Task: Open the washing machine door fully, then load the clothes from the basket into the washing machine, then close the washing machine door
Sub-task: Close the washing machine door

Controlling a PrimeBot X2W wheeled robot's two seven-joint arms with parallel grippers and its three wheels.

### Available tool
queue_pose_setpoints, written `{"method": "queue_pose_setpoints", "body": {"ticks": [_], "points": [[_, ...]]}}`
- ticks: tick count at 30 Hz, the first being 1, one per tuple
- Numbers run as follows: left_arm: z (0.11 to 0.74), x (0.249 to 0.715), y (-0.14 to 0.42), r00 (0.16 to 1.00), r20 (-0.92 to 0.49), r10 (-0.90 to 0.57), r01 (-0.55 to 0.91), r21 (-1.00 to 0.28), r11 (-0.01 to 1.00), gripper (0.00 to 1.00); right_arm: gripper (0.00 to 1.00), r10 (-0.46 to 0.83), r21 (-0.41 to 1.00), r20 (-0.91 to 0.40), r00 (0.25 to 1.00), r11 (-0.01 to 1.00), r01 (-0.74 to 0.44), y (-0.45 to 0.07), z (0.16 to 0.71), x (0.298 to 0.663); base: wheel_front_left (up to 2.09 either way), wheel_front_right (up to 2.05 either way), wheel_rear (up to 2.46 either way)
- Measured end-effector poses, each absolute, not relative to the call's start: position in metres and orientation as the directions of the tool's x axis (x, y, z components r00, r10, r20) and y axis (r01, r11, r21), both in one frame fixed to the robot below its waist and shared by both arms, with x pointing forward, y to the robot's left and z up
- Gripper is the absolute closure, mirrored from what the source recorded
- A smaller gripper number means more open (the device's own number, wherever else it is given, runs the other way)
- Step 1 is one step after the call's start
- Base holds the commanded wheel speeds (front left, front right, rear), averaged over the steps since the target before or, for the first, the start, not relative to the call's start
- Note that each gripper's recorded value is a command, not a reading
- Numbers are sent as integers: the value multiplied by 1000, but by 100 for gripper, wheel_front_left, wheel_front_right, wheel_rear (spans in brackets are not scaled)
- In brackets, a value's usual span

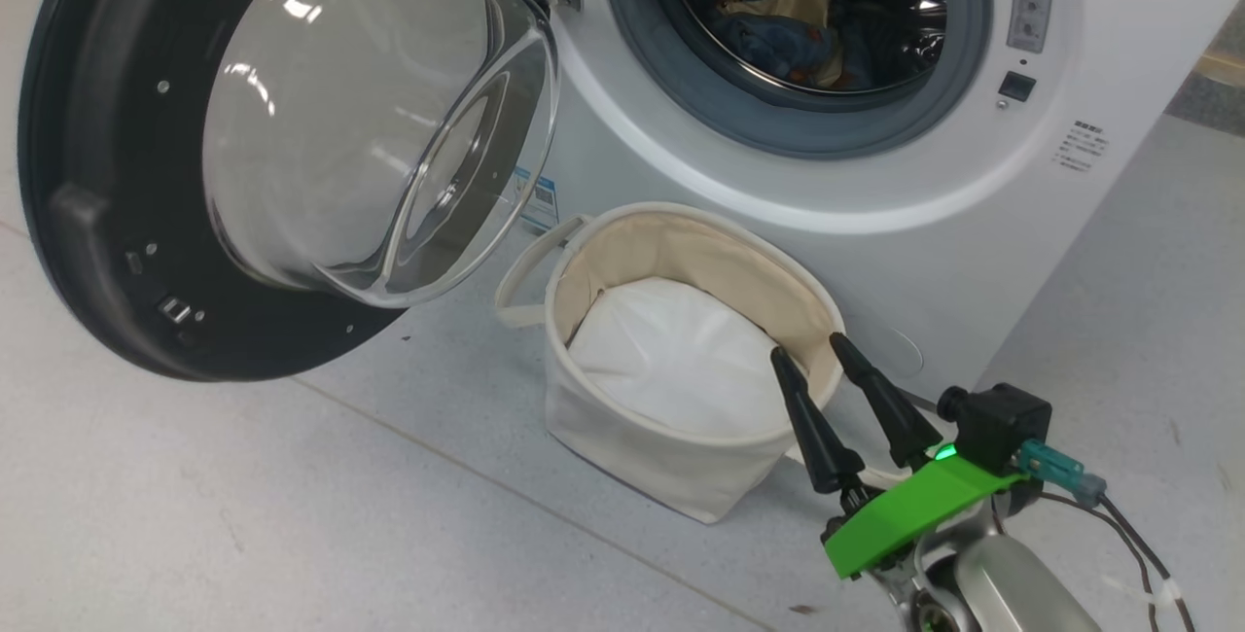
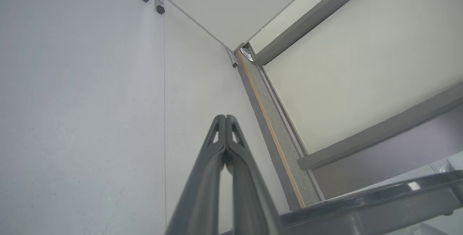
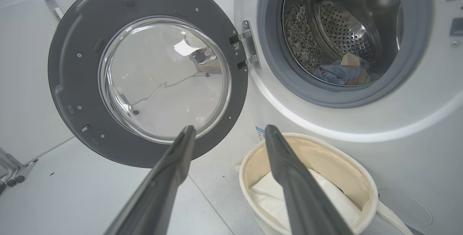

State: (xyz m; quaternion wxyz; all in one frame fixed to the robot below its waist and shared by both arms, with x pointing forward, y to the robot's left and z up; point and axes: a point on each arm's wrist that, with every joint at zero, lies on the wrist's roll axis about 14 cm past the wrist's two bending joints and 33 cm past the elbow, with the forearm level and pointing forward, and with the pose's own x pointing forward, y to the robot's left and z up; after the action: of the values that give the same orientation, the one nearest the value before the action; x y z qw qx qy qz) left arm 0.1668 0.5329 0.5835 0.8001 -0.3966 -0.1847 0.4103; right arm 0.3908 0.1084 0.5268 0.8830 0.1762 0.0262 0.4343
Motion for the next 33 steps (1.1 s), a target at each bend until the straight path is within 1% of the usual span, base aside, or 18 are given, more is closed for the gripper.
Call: {"method": "queue_pose_setpoints", "body": {"ticks": [5,8,14,20,29,33], "points": [[585,192,549,673,-135,727,-438,-865,244,100,0,768,318,92,634,581,-749,102,525,398,0,0,0],[590,210,553,721,-177,670,-411,-888,207,100,0,764,301,86,640,592,-747,97,525,402,0,0,0],[597,242,549,791,-248,560,-425,-880,211,100,0,739,262,85,668,631,-730,81,532,416,0,0,0],[599,267,542,835,-262,485,-401,-892,209,100,0,729,242,72,681,649,-721,73,533,421,0,0,0],[594,307,532,856,-289,429,-423,-868,260,100,0,711,226,38,702,678,-699,61,526,431,0,0,0],[588,321,524,867,-292,404,-415,-872,260,100,0,700,216,35,714,692,-689,54,527,433,0,0,0]]}}
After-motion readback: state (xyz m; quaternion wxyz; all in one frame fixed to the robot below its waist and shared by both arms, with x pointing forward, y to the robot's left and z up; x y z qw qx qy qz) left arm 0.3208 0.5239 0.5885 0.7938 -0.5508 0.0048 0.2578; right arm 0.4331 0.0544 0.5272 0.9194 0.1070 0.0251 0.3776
